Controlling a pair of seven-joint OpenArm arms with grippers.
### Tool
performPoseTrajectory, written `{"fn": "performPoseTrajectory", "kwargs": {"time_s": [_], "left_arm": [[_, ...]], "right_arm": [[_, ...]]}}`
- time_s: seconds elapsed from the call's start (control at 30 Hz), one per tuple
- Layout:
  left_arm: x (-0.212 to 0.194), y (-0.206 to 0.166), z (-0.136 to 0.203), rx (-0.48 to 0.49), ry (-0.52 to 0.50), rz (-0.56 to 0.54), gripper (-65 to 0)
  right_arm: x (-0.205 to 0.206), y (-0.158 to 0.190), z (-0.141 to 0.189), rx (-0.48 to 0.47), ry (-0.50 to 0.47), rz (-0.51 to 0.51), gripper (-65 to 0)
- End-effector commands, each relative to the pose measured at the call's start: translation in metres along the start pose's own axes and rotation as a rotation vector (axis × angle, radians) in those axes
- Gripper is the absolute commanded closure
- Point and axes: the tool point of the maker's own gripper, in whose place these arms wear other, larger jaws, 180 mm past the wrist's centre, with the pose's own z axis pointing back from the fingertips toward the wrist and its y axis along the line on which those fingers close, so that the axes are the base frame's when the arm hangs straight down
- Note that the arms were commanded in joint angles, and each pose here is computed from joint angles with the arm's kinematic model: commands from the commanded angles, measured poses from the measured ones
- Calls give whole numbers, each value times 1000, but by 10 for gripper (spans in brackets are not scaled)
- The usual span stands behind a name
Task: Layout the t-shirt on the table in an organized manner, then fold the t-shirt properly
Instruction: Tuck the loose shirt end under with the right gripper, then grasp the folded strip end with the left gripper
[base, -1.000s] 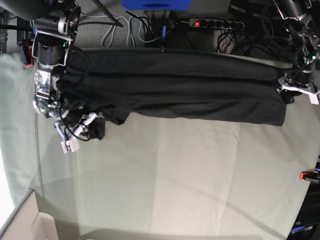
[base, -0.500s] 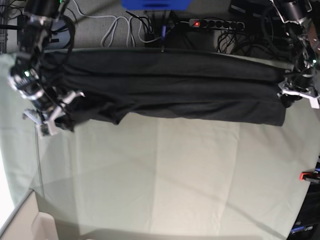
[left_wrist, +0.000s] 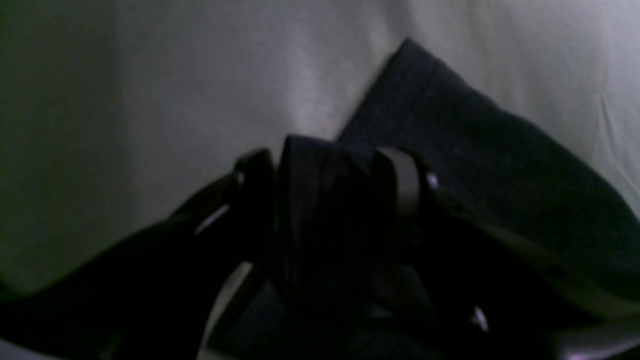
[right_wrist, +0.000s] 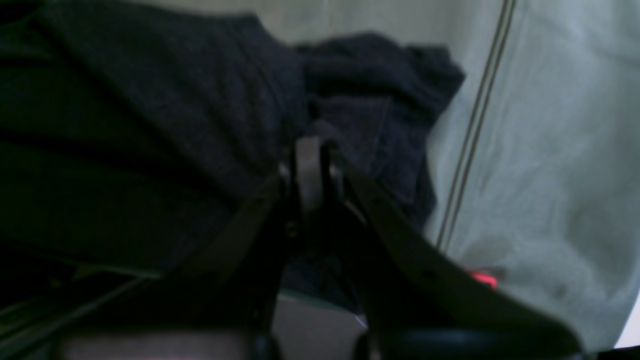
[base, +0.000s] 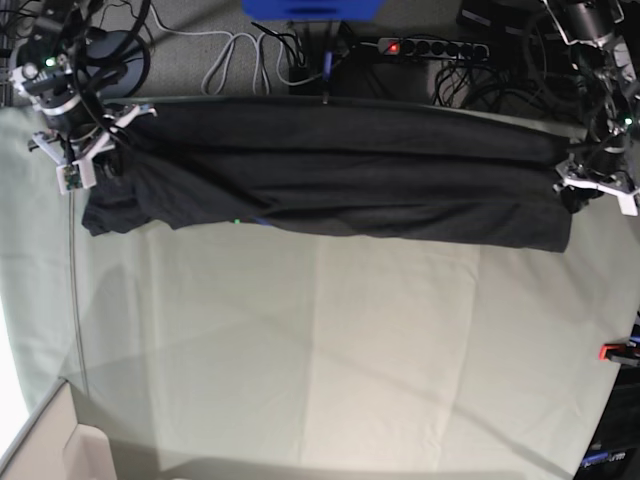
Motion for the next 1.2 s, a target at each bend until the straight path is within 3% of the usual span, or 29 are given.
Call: {"fn": "performPoseTrajectory", "kwargs": {"time_s": [0.0,0.53,0.8,0.93,1.03,1.17], "left_arm": [[21,2,1,-3,-56,-14,-312],[22,4,2,0,-57,-14,-312],[22,2,1,-3,-56,-17,-313],[23,3,3,-3,-59,-22,-321],[21,3,3,-2,-54,-23,-391],[27,3,5,-4,-70,-28,-471]], "right_arm": [[10,-8,4,-15,-46,-2,0],[-39,-22,1,-52,53,-125,0],[-68,-9,-19,-5,119,-209,-6],[-68,-10,-18,-8,118,-209,-139],[-64,-14,-16,-21,107,-205,-240],[-50,-35,-1,-99,48,-231,-302]]}}
